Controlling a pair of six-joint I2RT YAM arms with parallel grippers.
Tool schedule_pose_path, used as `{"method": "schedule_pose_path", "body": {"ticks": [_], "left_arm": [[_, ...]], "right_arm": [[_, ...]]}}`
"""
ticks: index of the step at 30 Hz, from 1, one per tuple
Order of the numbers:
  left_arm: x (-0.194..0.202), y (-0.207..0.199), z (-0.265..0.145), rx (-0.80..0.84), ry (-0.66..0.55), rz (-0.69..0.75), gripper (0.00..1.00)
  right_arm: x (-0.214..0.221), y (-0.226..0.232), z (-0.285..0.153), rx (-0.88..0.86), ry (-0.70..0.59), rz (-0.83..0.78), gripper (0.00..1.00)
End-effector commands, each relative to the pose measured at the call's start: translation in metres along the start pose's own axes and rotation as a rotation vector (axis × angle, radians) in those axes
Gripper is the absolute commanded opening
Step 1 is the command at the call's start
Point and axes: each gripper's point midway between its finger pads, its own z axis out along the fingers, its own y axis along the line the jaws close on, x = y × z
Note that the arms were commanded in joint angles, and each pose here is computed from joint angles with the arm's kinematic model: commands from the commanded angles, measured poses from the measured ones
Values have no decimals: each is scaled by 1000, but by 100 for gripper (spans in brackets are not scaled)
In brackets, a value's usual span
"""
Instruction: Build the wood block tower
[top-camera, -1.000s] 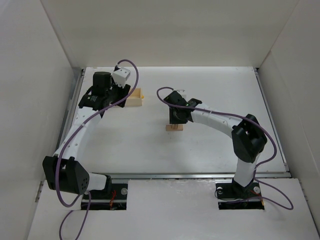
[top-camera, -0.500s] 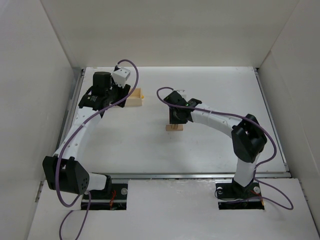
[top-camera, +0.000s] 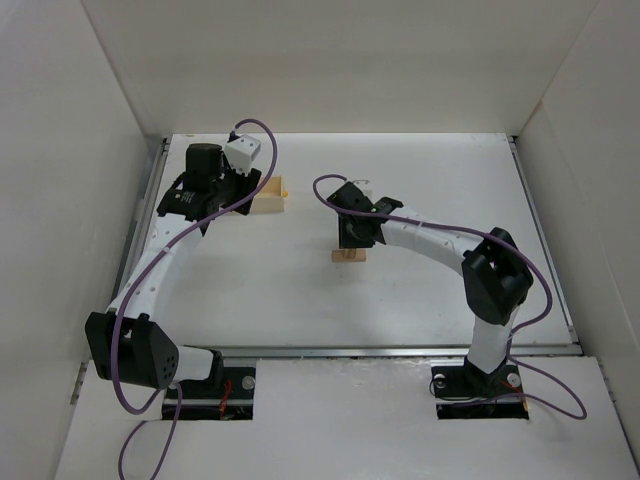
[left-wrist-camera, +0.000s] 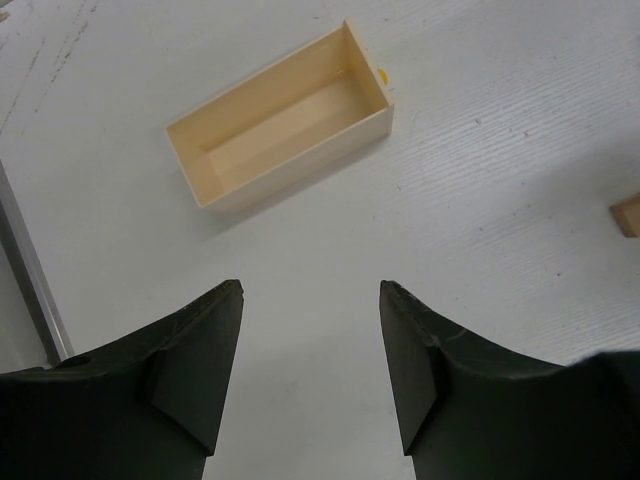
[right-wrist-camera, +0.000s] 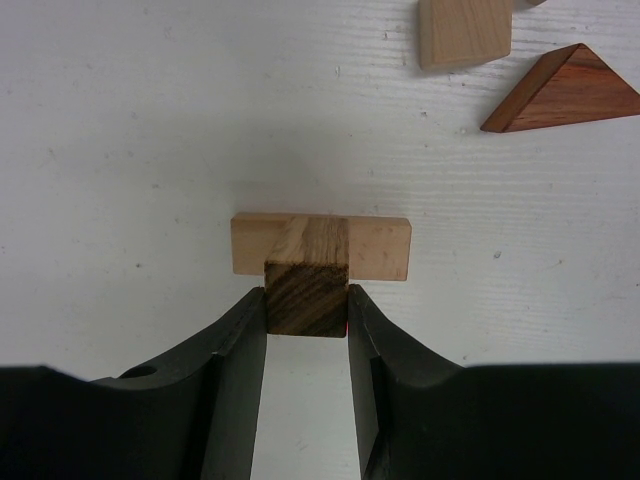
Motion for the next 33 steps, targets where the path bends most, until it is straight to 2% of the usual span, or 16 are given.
{"method": "schedule_pose_path", "body": {"ticks": [1, 5, 9, 18, 23, 24, 28, 31, 33], "left_arm": [[-16, 0, -12, -7, -71, 10, 54], [-16, 0, -12, -7, -71, 10, 54], [-12, -1, -10, -5, -63, 10, 54], [-12, -1, -10, -5, -63, 10, 54], [-12, -1, -10, -5, -63, 10, 54], [-12, -1, -10, -5, -63, 10, 54], [-12, 1, -10, -14, -60, 9, 54], [-12, 1, -10, -14, -60, 9, 54], [-11, 5, -11, -37, -54, 8, 56]], "right_arm": [[-7, 13, -1, -30, -24, 17, 29], [-7, 13, -1, -30, -24, 17, 31], [-7, 13, -1, -30, -24, 17, 42], [-6, 14, -2, -37, -18, 8, 62], [-16, 16, -13, -62, -51, 9, 79], [-26, 19, -24, -86, -84, 13, 84], [-56, 19, -63, -134, -191, 12, 87], [-93, 3, -93, -147, -287, 54, 92], [-108, -14, -96, -145, -293, 70, 92]]}}
